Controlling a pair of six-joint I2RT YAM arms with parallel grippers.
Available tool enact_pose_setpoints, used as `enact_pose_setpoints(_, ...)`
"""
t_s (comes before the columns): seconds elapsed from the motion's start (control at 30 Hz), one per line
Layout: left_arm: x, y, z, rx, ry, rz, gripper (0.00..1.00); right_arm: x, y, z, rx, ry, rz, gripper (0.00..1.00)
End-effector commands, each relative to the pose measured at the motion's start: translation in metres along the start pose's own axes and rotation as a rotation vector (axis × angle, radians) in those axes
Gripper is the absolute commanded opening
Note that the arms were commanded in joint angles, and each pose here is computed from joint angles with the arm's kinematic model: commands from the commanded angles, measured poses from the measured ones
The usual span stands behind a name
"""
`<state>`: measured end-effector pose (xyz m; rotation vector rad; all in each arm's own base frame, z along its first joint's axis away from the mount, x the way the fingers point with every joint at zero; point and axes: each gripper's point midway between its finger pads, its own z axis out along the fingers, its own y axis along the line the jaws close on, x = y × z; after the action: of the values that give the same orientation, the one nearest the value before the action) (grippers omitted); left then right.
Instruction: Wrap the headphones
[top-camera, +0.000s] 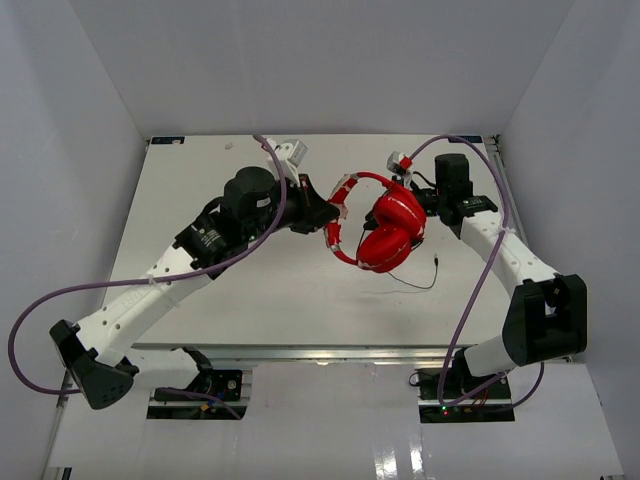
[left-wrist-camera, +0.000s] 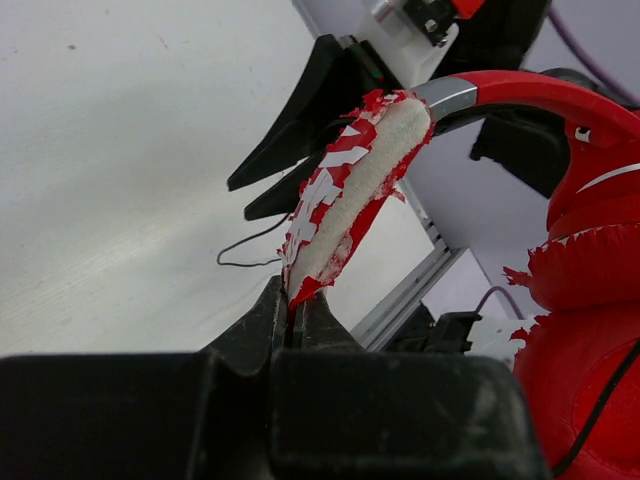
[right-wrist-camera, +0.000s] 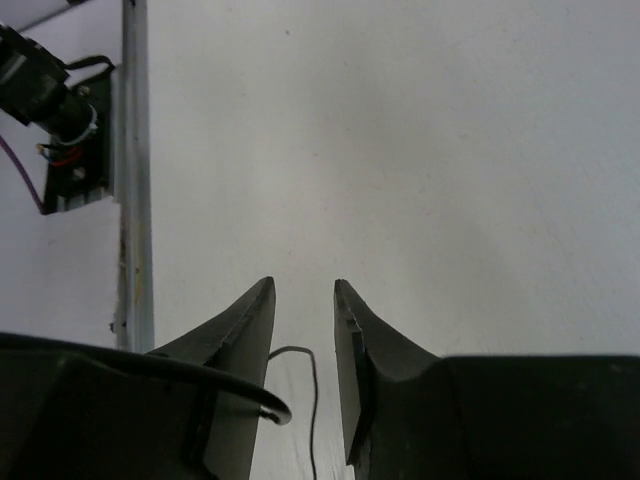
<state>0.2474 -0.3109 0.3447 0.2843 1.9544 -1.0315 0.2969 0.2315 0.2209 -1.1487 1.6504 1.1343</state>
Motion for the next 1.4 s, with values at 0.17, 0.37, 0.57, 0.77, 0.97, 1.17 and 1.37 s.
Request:
enact_pose_setpoints(0.17,-0.077,-0.04,-0.021,0.041,-0.214,-0.077,0.0,-0.031,0.033,0.009,-0.232,-0.177,0.08,0.59)
enact_pose_setpoints(0.37,-0.112,-0.047,-0.026,0.013,-0.311,-0.113,0.0,-0.014,0.058,0.023,-0.296,-0.176,0.104,0.77)
enact_pose_setpoints(0.57,-0.145,-0.051,-0.036,-0.031,-0.397,-0.123,0.0,0.011,0.074,0.024,-0.322,-0.153,0.079,0.78)
enact_pose_setpoints(0.77,-0.177,-0.042,-0.052,-0.129,-0.488,-0.123,0.0,0.044,0.097,0.018,-0.364,-0.129,0.057,0.74)
enact_pose_setpoints(0.97,-0.192,-0.025,-0.06,-0.189,-0.531,-0.142,0.0,0.054,0.115,0.013,-0.387,-0.111,0.005,0.55)
enact_pose_setpoints(1.17,-0.207,0.023,-0.066,-0.321,-0.557,-0.156,0.0,0.065,0.123,0.006,-0.344,-0.076,-0.034,0.33)
enact_pose_setpoints(1.37,-0.197,0.072,-0.05,-0.446,-0.535,-0.165,0.0,0.078,0.107,0.0,-0.148,0.084,-0.133,0.1)
